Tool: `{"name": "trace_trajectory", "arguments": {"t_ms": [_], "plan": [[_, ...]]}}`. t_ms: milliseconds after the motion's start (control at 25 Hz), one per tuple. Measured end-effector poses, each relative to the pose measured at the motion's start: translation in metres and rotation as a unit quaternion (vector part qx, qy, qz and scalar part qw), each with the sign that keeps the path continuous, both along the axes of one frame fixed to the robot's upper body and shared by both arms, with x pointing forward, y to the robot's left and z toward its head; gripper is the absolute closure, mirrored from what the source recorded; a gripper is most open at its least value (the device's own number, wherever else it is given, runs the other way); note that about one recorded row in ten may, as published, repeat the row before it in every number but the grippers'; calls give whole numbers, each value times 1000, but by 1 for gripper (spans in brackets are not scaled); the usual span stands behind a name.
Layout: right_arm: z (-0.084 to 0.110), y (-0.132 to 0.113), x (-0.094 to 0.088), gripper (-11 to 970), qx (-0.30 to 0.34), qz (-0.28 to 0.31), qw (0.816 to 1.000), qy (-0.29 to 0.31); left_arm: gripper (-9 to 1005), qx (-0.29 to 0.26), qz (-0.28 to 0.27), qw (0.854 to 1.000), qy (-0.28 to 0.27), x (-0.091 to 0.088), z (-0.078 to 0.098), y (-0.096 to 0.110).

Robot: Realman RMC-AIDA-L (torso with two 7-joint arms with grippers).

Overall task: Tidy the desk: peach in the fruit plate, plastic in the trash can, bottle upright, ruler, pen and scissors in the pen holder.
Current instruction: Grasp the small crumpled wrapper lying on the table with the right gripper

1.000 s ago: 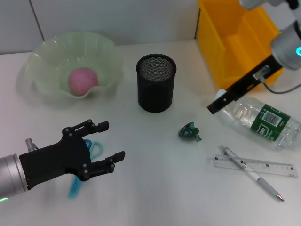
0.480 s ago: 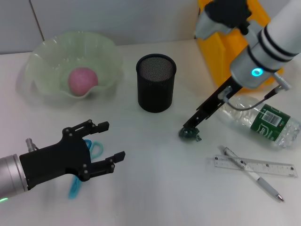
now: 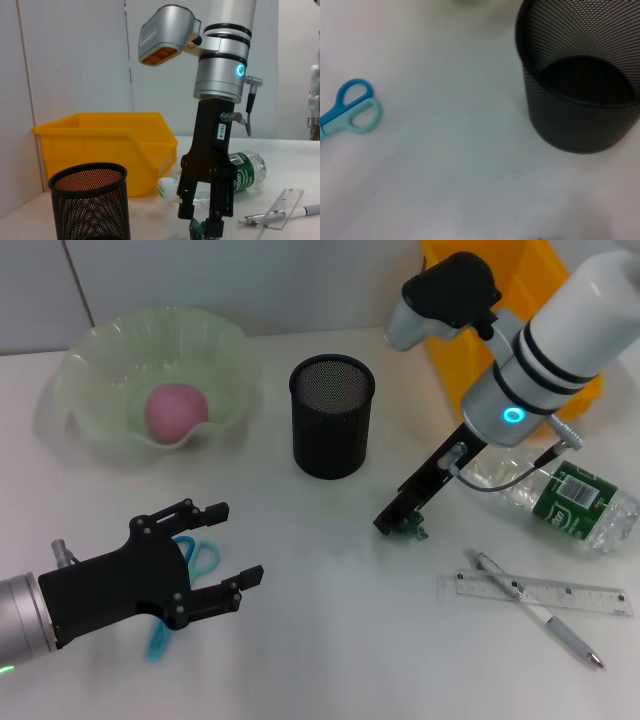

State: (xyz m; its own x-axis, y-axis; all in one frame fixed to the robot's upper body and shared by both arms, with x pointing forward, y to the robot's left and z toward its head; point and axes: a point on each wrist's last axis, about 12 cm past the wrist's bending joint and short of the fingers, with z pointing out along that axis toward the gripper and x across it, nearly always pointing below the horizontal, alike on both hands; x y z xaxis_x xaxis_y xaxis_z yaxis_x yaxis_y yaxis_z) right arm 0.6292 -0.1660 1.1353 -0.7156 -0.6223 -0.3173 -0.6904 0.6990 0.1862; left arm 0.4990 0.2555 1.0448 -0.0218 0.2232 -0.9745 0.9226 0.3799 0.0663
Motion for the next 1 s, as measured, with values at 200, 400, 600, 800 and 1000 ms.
{"name": "trace_trajectory", "arguments": {"t_ms": [200, 400, 600, 800, 1000], "plan": [[-2, 4, 0, 214, -1, 4, 1000, -1, 210, 0, -2, 1000, 0, 0, 0, 0], [-3, 4, 0, 216, -1, 2, 1000, 2, 211, 0, -3, 1000, 0, 0, 0, 0], [-6, 5, -1, 218, -3, 3, 1000, 5, 212, 1, -4, 1000, 0, -1, 0, 1], [-9, 5, 0, 220, -5, 1, 1000, 9, 213, 1, -4, 1000, -1, -1, 0, 1], [-11, 5, 0, 345, -7, 0, 1000, 10, 214, 2, -5, 1000, -3, -1, 0, 0]]}}
